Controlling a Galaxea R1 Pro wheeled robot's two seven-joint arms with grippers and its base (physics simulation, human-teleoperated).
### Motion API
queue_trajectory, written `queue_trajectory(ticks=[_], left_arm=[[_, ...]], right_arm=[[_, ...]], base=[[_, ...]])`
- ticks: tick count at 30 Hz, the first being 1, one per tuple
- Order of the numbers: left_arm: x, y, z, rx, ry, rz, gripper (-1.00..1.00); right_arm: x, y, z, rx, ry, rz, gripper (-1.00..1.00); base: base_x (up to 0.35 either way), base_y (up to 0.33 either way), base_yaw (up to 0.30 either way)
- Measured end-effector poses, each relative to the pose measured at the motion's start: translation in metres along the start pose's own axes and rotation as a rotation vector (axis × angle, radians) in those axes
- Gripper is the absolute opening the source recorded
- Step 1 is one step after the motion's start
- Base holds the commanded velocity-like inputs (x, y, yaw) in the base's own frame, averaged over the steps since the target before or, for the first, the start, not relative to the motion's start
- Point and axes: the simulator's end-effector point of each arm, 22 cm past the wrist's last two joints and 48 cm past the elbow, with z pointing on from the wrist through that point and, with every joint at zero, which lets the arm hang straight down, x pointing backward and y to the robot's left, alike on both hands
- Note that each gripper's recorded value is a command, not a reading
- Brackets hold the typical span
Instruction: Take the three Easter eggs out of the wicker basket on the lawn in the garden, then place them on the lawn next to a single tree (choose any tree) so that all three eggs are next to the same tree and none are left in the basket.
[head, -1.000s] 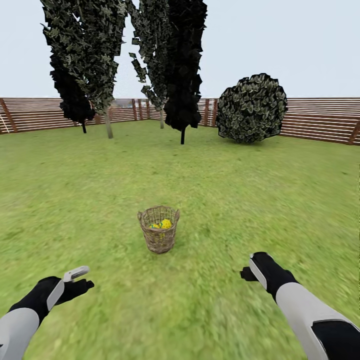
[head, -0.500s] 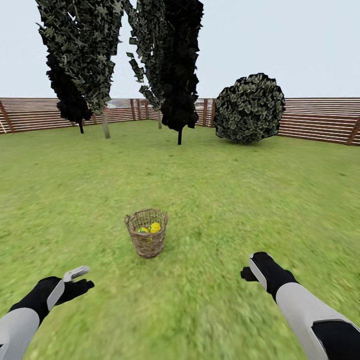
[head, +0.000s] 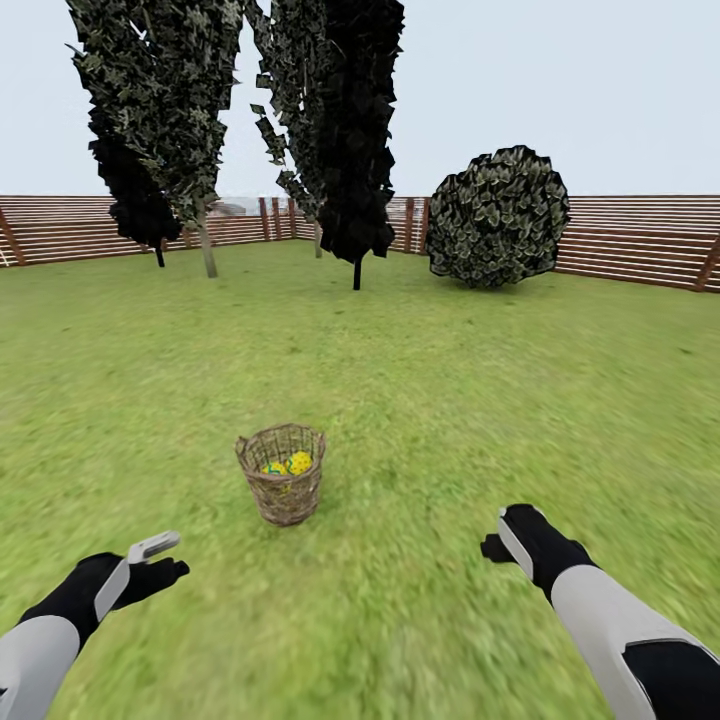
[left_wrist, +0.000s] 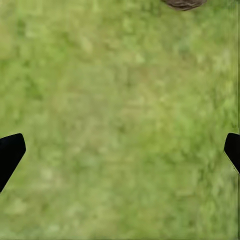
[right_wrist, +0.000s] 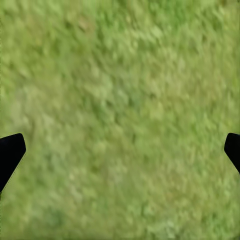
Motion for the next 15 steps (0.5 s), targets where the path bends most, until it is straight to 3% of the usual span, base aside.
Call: queue_trajectory(ticks=[15], left_arm=[[0.0005, 0.0006, 0.0000, -0.002, 0.002, -0.001, 1.00]], right_arm=[[0.0003, -0.0001, 0.0000, 0.000, 0.001, 0.000, 1.00]], base=[[0.335, 0.000, 0.000]])
